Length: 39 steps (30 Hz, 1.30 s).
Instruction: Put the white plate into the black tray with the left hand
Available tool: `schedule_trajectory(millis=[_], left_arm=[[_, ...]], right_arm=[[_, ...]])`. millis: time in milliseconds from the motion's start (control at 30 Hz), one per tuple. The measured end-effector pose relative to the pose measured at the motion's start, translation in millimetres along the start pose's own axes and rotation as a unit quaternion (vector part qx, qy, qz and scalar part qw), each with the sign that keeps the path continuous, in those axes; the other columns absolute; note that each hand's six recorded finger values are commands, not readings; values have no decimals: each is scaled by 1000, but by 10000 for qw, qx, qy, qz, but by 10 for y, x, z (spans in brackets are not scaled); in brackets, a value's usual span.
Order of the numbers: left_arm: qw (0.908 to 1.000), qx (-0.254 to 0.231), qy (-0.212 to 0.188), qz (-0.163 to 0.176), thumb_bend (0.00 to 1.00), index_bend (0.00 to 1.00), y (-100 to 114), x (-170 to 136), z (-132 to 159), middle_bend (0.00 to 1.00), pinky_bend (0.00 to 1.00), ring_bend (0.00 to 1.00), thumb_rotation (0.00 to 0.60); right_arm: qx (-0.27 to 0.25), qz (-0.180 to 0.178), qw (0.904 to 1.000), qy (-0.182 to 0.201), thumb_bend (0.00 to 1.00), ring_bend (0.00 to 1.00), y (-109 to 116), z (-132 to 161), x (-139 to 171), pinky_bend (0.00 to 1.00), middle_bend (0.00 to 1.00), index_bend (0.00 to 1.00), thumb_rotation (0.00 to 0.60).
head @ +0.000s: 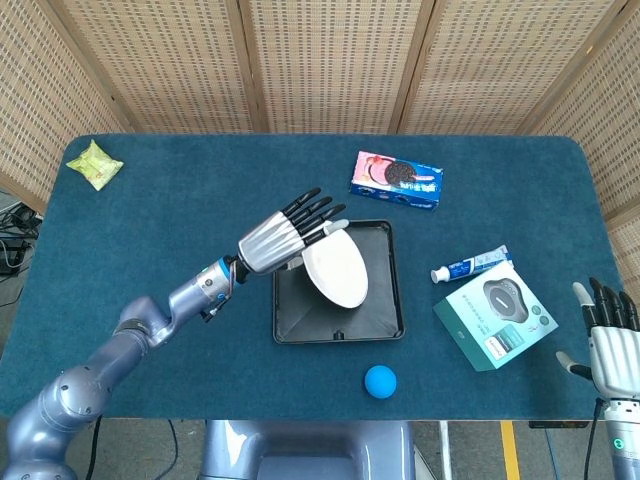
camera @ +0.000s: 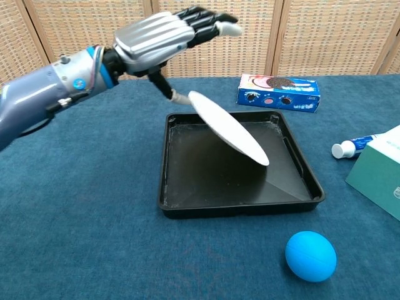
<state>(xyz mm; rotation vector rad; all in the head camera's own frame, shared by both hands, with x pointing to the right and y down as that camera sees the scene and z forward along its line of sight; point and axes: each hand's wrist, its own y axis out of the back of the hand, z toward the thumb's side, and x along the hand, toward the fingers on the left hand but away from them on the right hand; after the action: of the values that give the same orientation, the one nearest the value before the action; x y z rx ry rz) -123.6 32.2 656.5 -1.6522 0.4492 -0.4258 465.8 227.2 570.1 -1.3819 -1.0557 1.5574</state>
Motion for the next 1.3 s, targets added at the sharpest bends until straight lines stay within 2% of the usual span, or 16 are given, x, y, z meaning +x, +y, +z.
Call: schedule_trajectory(millis=[267,367,700,933,1033,1133,1233,1300], left_arm=[[9981,-96,2,-609,0,0,-66,-251,-120,0,0,0,600],[9976,-17,25,-687,0,0,-64,-305,-144,0,0,0,600],[9983,-110,379,-437,0,0,67,-495,-187,0,0,0,600],[9946,-268,948,-316,0,0,196,-800,-199,0,0,0,600],[9894,-325,1364,-368,0,0,278,-1049,-160,0,0,0,600],[9801,-382,1884,-490,0,0,366,-1362,-84,0,0,0,600],[9646,-406,2496,-755,0,0,429,-1764,-30,0,0,0,600],[9504,-436,2926,-959,0,0,453,-2071,-21,0,0,0,600]], right_arm=[[11,23,10000,61,169,0,-15,48,0,0,0,57,600],[13,35,10000,75,169,0,-20,62,0,0,0,57,600],[18,14,9998,177,169,0,-12,120,17,0,0,57,600],[-4,-23,9998,184,169,0,16,124,34,0,0,56,600],[-2,-19,9998,197,169,0,20,137,45,0,0,49,600],[0,-5,9998,209,169,0,20,148,53,0,0,41,600],[-1,12,9997,225,169,0,23,160,64,0,0,34,600],[-3,25,9997,238,169,0,27,171,71,0,0,33,600]])
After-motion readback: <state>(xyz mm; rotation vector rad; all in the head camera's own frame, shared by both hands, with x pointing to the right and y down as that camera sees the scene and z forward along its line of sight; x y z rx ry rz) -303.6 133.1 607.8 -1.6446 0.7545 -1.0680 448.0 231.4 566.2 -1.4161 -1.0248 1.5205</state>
